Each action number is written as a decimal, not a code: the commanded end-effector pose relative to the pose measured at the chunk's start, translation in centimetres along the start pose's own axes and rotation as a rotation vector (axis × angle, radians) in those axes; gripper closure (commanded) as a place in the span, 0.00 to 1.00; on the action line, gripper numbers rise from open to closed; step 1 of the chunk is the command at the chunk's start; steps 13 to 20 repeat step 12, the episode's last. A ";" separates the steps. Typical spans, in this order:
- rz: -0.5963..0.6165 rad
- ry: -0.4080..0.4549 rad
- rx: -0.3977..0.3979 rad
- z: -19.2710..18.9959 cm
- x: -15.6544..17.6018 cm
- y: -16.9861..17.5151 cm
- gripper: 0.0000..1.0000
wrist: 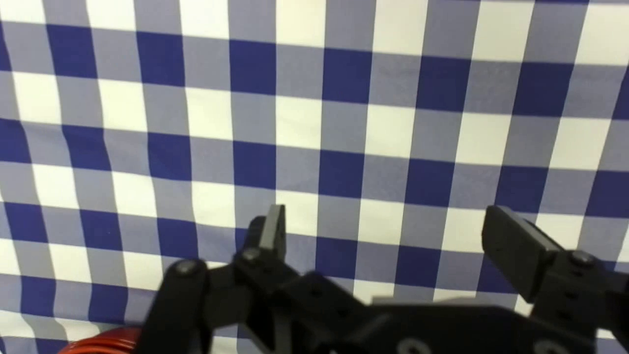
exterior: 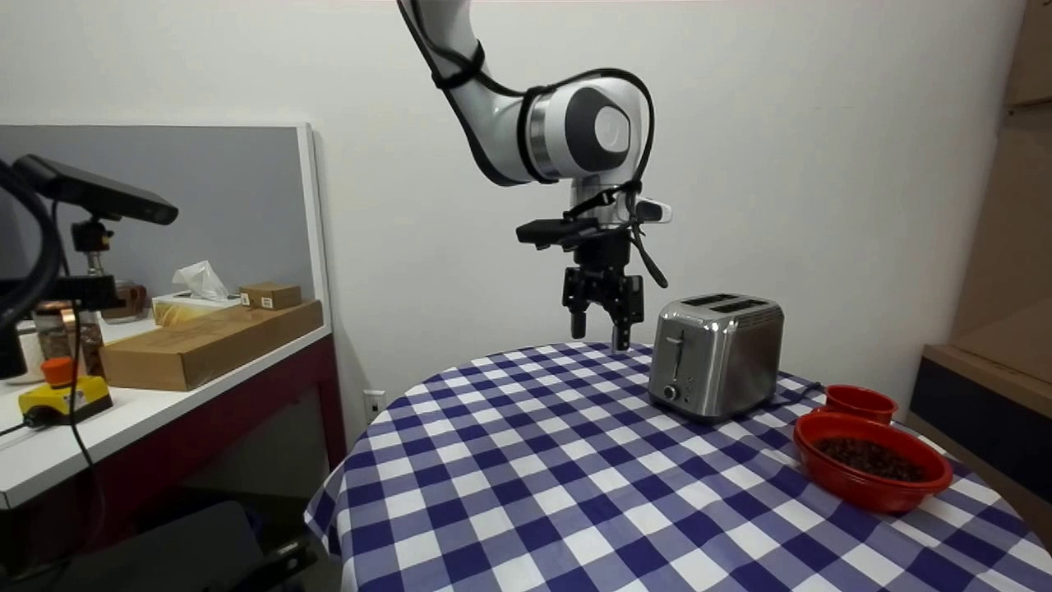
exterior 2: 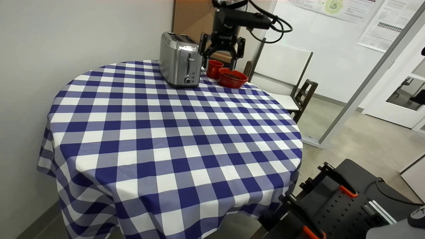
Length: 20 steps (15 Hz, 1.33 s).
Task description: Turn off the toaster
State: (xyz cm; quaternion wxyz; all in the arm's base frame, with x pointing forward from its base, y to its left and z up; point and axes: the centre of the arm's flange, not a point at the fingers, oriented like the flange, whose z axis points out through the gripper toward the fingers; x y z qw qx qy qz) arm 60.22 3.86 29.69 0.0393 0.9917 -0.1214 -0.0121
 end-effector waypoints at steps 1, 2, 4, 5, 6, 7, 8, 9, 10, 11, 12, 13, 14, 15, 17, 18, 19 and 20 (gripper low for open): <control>-0.090 -0.010 0.051 -3.7 -7.8 3.1 0.00; -0.127 -0.001 0.061 -4.4 -9.4 3.5 0.00; -0.201 0.014 0.090 -5.9 -12.5 4.3 0.00; -0.240 0.023 0.107 -6.7 -14.2 4.8 0.00; -0.266 0.027 0.123 -7.6 -15.7 5.1 0.00; -0.207 0.003 0.076 -5.2 -10.8 3.3 0.00; -0.230 0.012 0.087 -5.9 -12.1 3.7 0.00; -0.241 0.022 0.092 -6.4 -13.1 4.0 0.00; -0.247 0.027 0.093 -6.7 -13.8 4.2 0.00; -0.249 0.029 0.093 -6.8 -14.1 4.3 0.00; -0.250 0.028 0.093 -6.8 -14.2 4.4 0.00; -0.250 0.028 0.093 -6.8 -14.2 4.4 0.00; -0.250 0.028 0.093 -6.8 -14.2 4.4 0.00; -0.250 0.028 0.093 -6.8 -14.2 4.4 0.00; -0.250 0.028 0.093 -6.8 -14.2 4.4 0.00; -0.250 0.028 0.093 -6.8 -14.2 4.4 0.00; -0.250 0.028 0.093 -6.8 -14.2 4.4 0.00; -0.250 0.028 0.093 -6.8 -14.2 4.4 0.00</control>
